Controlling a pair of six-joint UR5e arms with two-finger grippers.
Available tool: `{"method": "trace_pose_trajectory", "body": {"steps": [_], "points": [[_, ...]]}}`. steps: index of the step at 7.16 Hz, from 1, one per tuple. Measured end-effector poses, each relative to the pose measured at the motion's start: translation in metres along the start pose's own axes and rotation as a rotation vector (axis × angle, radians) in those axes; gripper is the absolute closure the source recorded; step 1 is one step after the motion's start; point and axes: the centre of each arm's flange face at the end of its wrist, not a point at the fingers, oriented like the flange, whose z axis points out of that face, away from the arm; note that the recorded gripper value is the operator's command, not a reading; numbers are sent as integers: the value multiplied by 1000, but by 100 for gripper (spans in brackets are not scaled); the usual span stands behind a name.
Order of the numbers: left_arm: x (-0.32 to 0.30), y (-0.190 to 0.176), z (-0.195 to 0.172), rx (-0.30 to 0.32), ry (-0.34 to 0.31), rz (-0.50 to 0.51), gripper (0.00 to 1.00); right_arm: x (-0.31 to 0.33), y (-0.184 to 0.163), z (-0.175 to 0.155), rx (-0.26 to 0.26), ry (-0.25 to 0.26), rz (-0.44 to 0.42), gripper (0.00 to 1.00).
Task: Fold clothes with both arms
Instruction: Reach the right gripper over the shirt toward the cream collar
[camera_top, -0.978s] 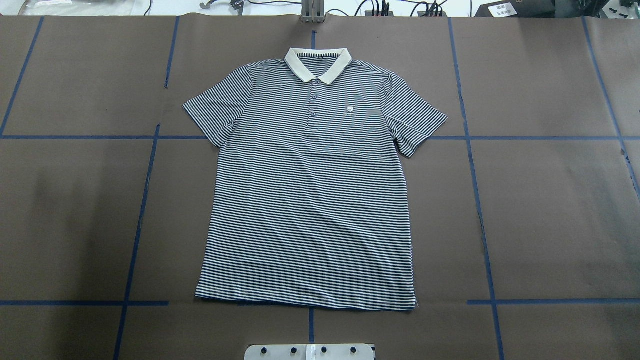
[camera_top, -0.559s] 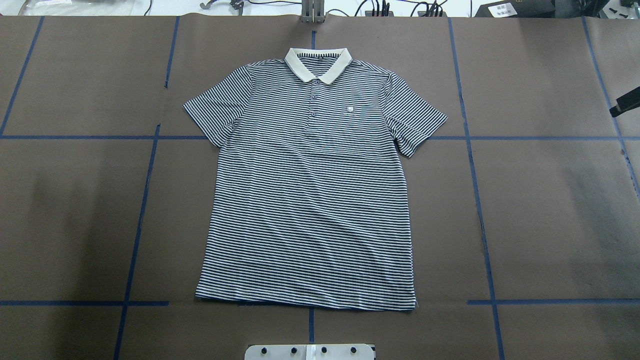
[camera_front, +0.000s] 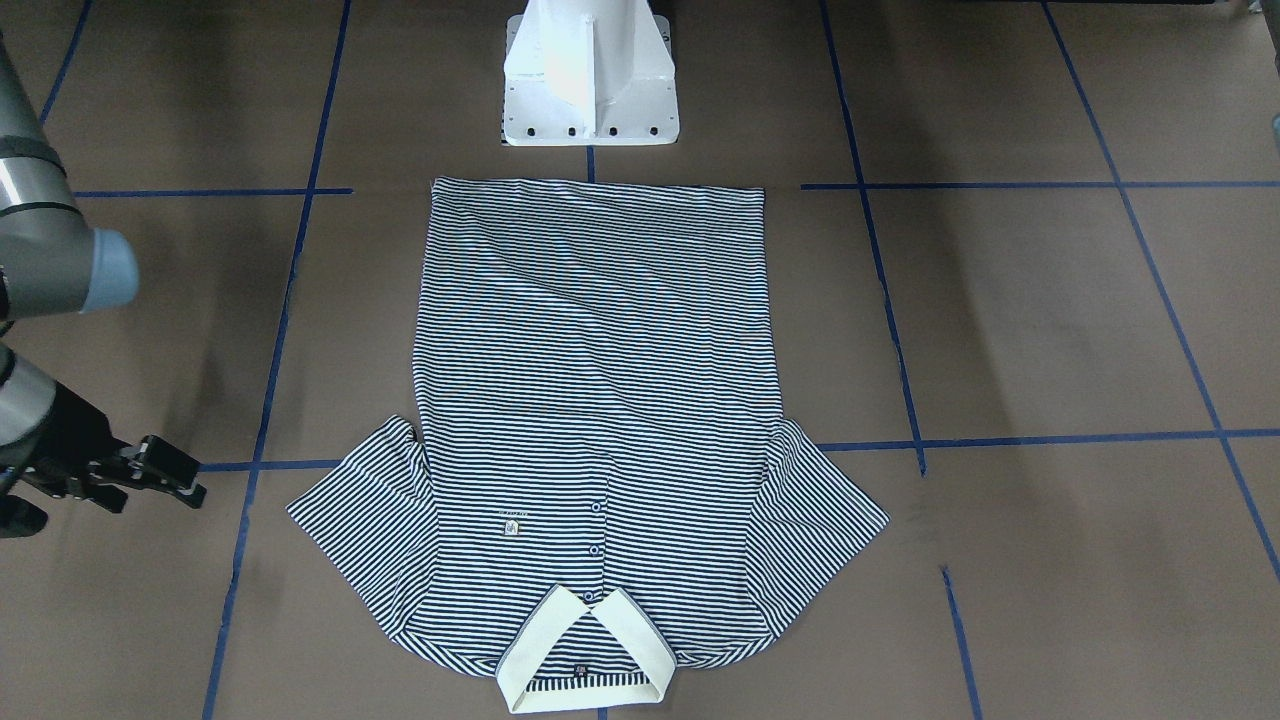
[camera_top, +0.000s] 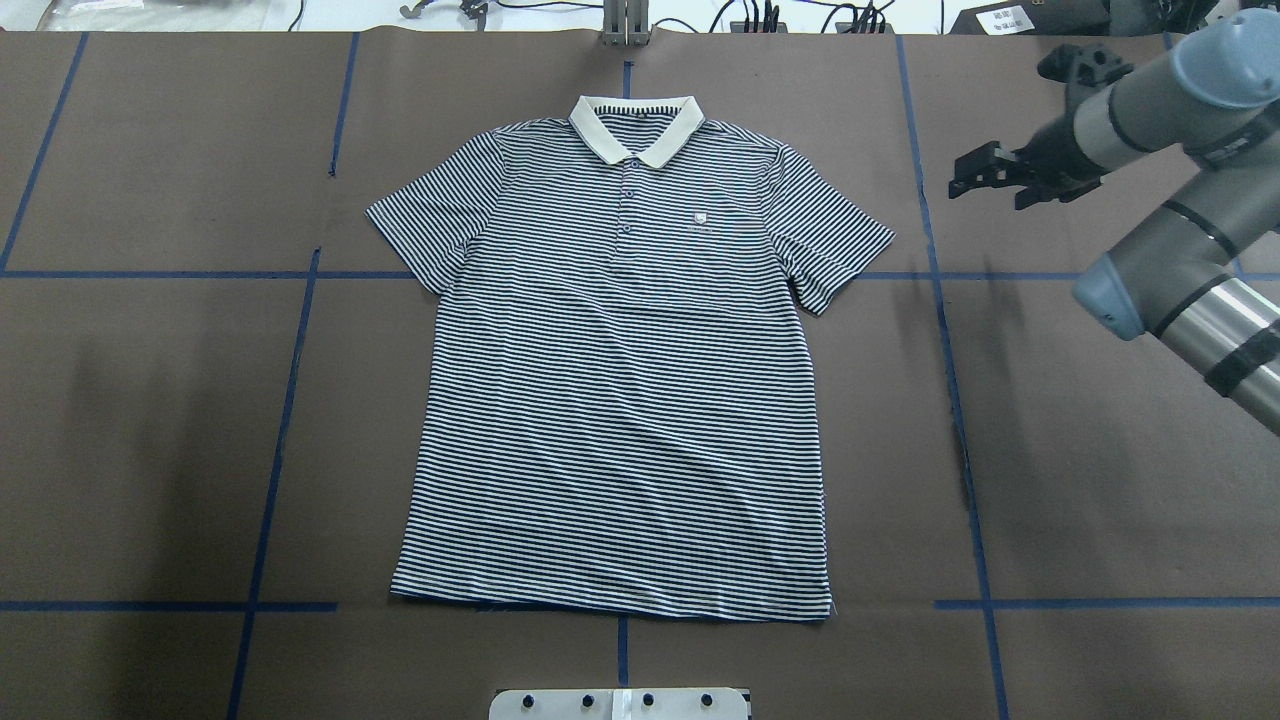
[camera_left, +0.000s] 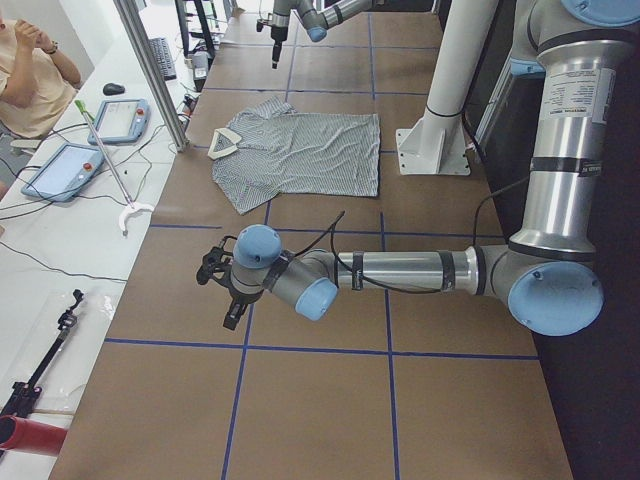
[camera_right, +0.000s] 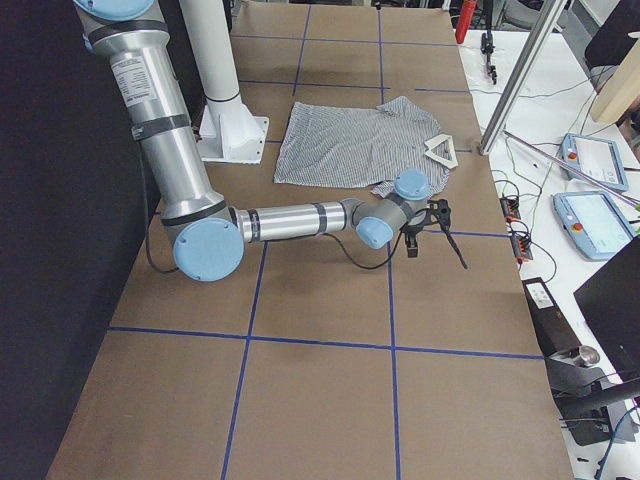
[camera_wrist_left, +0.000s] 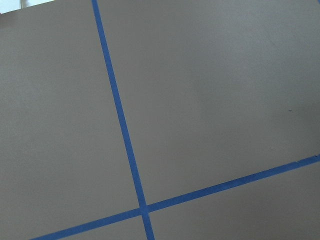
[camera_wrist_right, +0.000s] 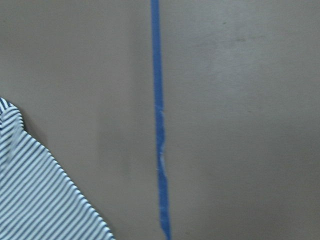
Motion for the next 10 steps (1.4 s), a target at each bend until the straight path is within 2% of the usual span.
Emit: {"method": "trace_pose_trajectory", "body": {"steps": [2,5,6,7,8,9,10], "points": [[0,0,0,1,0,2,0,-46,13,28,30,6,81,9],[1,0,-1,2,0,3,0,-64,29,51,21,21,90,23],[1,0,-1,2,0,3,0,-66,31,58,14,27,88,48],[1,0,-1,2,0,3,0,-67,33,62,11,32,88,62],[1,0,-1,2,0,3,0,-66,33,64,10,35,90,64],[1,0,-1,2,-1,3,0,-65,34,65,8,39,92,76],[1,0,-1,3,-1,3,0,-64,34,66,6,42,96,100]]}}
